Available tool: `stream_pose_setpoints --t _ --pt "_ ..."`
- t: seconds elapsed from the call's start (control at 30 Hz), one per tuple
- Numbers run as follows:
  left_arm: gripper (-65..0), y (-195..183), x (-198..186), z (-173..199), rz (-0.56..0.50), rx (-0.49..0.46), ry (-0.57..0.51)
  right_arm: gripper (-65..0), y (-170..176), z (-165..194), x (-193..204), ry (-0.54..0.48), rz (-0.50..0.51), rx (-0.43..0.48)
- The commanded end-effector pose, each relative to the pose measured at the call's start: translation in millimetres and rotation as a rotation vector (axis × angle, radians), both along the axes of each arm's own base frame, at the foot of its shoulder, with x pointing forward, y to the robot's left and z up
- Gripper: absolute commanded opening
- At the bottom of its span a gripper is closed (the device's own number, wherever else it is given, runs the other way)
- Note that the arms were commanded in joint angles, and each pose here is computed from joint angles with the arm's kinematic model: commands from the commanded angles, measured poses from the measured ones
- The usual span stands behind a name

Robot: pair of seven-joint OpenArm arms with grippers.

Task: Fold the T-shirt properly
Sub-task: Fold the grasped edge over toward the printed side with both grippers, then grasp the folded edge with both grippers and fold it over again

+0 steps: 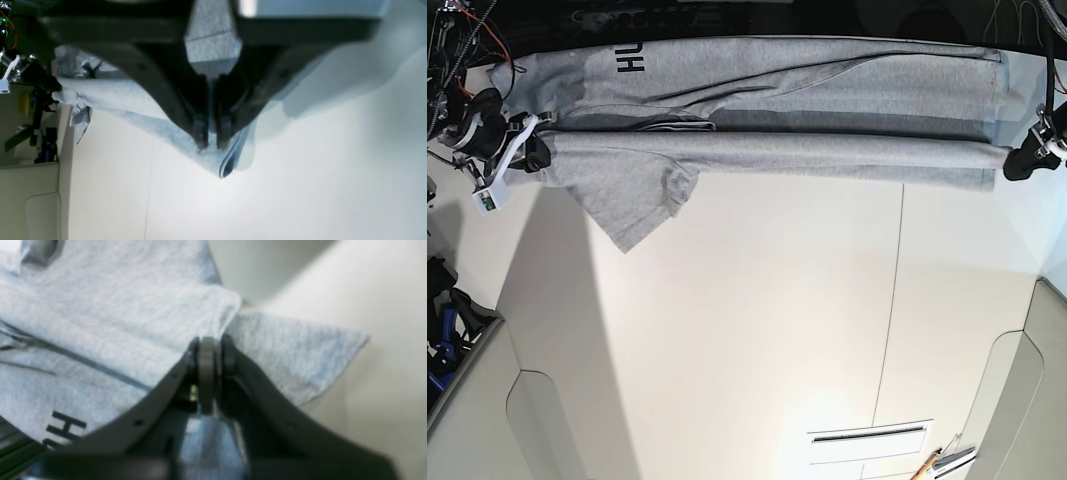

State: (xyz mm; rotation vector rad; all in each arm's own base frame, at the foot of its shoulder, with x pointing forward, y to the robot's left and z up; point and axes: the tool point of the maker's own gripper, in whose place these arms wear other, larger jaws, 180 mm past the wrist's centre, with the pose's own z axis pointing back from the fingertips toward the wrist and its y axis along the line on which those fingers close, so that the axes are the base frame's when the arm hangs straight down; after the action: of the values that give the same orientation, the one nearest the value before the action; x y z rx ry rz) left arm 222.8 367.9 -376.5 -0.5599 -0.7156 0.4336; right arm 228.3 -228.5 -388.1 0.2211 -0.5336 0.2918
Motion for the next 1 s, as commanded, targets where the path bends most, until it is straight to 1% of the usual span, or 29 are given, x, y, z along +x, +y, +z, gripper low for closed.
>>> stream_pose_setpoints --t 0.0,0.03,0.07,0.17,0.3,0.4,0.43,0.47,0.53,0.57,0.63,0.73,0.87,0.97 --pt "-43.3 10.6 10.0 19.1 0.001 0.03 -0.057 -48.7 -6.8 8.8 6.0 -0.026 -0.003 -0.018" --pt "-38.0 11.0 10.1 19.3 0.001 0.031 -0.057 -41.6 -6.2 9.4 6.6 -0.029 -0.003 -0.015" --pt "-36.2 11.5 10.3 20.0 0.0 0.034 -0.057 -38.5 -4.8 11.5 8.1 -0.037 -0.001 -0.009" --pt "-36.2 11.9 11.5 22.5 -0.005 0.04 -0.062 -38.3 0.1 25.7 17.5 -0.103 0.01 -0.005" --pt "-36.2 8.6 17.1 31.9 -0.019 0.048 -0.093 -38.3 6.0 60.2 44.1 -0.261 0.021 -0.003" --pt "-36.2 6.6 20.3 37.6 -0.031 0.06 -0.109 -38.2 9.3 81.9 72.3 -0.365 0.006 0.02" --pt "-36.2 6.6 20.6 38.0 -0.032 0.06 -0.111 -37.7 10.1 85.7 80.9 -0.386 0.0 0.028" --pt "-36.2 6.4 20.5 37.9 -0.032 0.06 -0.111 -35.5 10.0 85.4 88.4 -0.392 -0.006 0.028" --pt "-36.2 6.4 20.5 37.7 -0.032 0.061 -0.11 -29.6 11.2 77.6 102.5 -0.387 -0.019 0.046" --pt "-36.2 6.4 20.7 37.8 -0.032 0.061 -0.111 -27.8 13.7 71.1 110.0 -0.378 -0.025 0.065" --pt "-36.2 6.8 21.9 38.8 -0.03 0.061 -0.116 -27.5 21.0 53.1 123.6 -0.335 -0.03 0.105" --pt "-36.2 6.7 21.7 38.6 -0.03 0.061 -0.116 -27.5 38.2 18.5 136.1 -0.225 -0.018 0.157" --pt "-36.2 6.1 21.5 37.8 -0.03 0.06 -0.114 -27.5 64.8 -22.4 134.8 -0.078 0.039 0.176" --pt "-36.2 6.1 21.4 37.6 -0.03 0.06 -0.113 -28.5 87.8 -36.0 129.2 -0.024 0.09 0.184"
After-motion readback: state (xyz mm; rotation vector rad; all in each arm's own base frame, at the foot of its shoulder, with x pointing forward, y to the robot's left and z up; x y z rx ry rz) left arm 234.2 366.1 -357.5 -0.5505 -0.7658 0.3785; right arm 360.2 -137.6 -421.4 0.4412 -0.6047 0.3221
